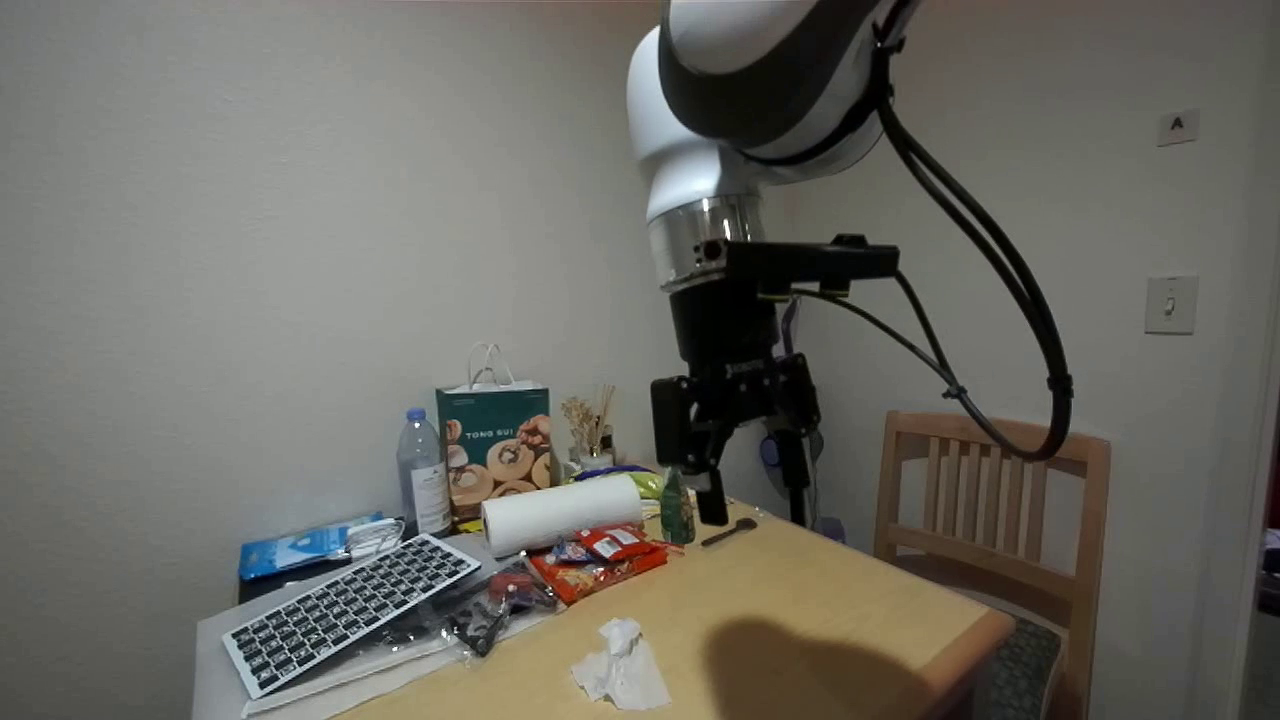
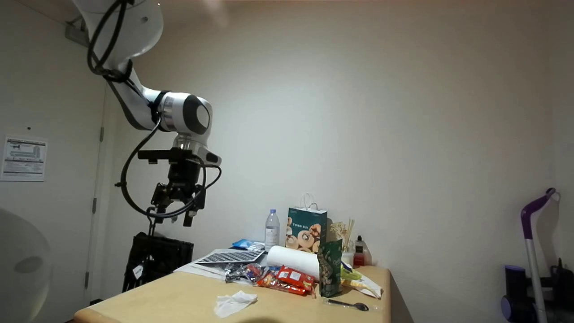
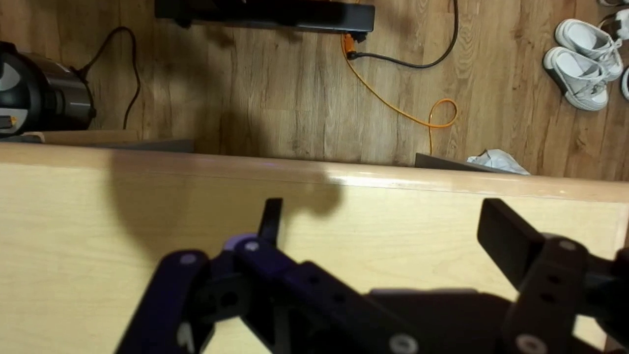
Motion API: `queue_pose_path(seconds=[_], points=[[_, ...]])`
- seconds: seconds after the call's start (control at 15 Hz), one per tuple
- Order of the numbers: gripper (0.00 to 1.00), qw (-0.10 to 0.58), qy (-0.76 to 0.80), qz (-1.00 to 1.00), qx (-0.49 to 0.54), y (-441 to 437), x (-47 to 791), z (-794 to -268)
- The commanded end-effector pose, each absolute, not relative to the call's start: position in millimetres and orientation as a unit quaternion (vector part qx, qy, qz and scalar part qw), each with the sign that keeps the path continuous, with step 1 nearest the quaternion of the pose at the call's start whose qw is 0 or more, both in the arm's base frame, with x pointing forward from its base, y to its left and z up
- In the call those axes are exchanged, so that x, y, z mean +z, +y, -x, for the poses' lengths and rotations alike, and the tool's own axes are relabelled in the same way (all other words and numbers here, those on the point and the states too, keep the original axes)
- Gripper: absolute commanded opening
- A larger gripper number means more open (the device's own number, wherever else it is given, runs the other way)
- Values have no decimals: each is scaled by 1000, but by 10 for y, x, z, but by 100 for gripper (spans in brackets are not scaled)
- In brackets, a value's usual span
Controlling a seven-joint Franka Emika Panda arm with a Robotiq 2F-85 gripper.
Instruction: Wipe the table with the white cloth
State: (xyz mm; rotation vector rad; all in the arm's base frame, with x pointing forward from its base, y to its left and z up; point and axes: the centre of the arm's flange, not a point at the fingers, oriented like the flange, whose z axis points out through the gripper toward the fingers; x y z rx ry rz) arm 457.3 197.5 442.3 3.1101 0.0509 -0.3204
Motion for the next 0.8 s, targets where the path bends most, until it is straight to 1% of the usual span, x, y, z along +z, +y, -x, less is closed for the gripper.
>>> queue_pose_path(seconds=[0.0, 0.27, 0.33, 0.67, 0.73], points=[[100, 10, 52, -989, -137, 1788, 3972, -4748], [100, 21, 79, -977, -196, 1445, 3608, -4897], [100, 11, 56, -983, -177, 1585, 3683, -4798], [100, 11, 59, -982, -181, 1580, 3627, -4829], [100, 2, 50, -986, -158, 1671, 3550, -4839]])
